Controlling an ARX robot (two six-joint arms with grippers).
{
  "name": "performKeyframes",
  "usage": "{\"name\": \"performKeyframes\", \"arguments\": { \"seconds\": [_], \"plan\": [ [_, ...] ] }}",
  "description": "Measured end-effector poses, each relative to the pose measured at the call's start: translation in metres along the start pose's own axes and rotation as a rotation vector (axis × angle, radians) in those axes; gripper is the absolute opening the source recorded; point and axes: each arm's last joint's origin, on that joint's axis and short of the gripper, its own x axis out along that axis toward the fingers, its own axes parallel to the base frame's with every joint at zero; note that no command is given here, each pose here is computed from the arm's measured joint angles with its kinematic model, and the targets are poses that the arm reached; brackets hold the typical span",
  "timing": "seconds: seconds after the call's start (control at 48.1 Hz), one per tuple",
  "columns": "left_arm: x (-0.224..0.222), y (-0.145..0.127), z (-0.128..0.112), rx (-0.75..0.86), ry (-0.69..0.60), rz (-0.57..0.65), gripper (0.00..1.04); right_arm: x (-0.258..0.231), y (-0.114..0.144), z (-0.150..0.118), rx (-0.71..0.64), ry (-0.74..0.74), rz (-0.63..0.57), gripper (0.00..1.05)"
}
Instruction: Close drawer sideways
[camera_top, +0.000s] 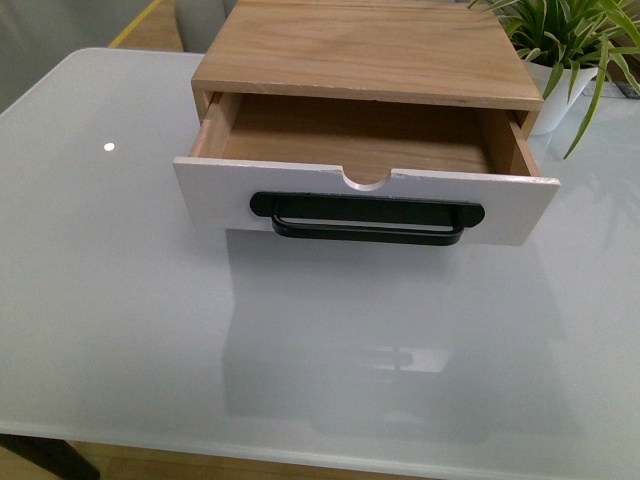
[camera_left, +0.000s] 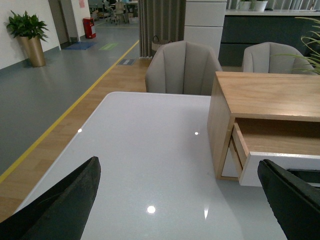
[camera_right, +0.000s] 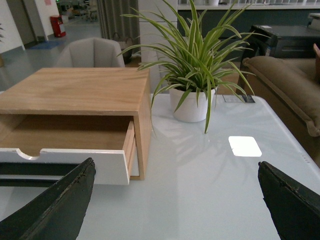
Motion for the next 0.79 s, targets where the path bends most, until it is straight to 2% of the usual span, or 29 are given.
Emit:
{"name": "performKeyframes", "arguments": {
  "seconds": [0.79],
  "plan": [
    [0.0,0.0,0.0,0.0,0.0,0.0,0.96,0.0,0.0,0.0,0.0,0.0,0.0,0.96]
  ]
}}
